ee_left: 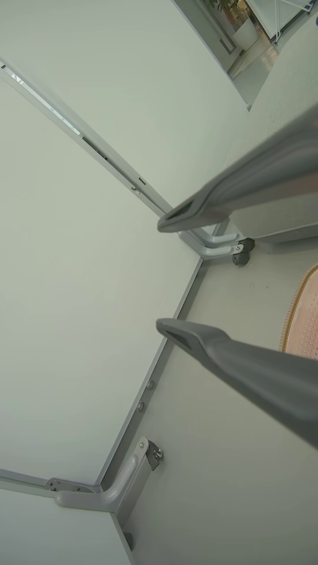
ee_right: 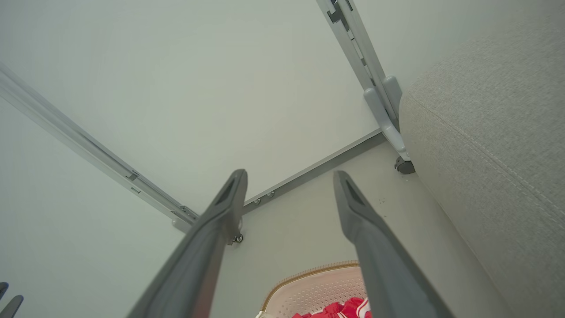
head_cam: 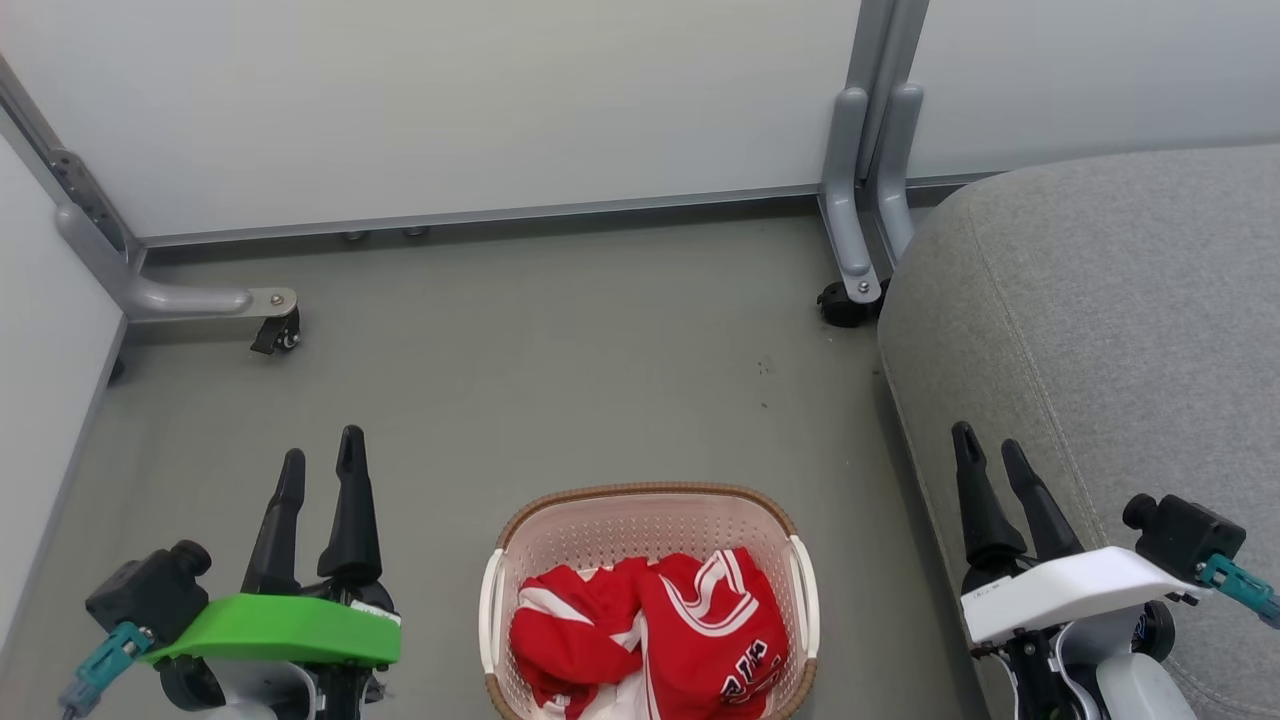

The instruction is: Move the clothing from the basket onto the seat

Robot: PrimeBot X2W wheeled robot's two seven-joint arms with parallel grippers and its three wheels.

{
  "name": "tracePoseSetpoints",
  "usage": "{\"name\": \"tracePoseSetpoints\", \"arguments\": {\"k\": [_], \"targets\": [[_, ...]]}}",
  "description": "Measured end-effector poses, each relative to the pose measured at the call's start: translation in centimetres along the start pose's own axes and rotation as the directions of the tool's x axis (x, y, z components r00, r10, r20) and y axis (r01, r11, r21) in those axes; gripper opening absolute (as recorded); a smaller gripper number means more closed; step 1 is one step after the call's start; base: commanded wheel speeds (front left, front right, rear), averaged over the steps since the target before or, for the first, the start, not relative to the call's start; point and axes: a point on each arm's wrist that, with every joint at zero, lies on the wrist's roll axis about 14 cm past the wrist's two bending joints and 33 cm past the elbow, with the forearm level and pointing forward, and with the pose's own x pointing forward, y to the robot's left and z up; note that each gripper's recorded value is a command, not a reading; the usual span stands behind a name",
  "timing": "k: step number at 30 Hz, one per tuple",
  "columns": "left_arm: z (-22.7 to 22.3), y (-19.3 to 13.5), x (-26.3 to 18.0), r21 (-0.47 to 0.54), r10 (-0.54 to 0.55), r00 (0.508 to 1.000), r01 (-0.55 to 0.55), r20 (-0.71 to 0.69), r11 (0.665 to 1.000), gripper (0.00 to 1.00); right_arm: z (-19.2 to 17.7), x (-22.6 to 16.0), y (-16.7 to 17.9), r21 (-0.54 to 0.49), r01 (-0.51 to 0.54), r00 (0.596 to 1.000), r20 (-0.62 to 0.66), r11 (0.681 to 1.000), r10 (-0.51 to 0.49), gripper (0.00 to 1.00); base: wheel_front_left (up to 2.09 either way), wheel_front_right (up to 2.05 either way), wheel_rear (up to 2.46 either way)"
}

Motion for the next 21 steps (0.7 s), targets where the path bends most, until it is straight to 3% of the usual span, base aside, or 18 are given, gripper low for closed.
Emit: {"name": "tracePoseSetpoints", "arguments": {"k": [21], "targets": [[-0.3, -1.3, -0.6, 0.204, -0.050, 0.999, 0.048, 0.008, 0.978, 1.00, 0.6, -0.3, 2.1, -0.216, -0.074, 0.996, 0.034, 0.973, 0.084, 1.00, 0.00, 0.00, 0.00]]}}
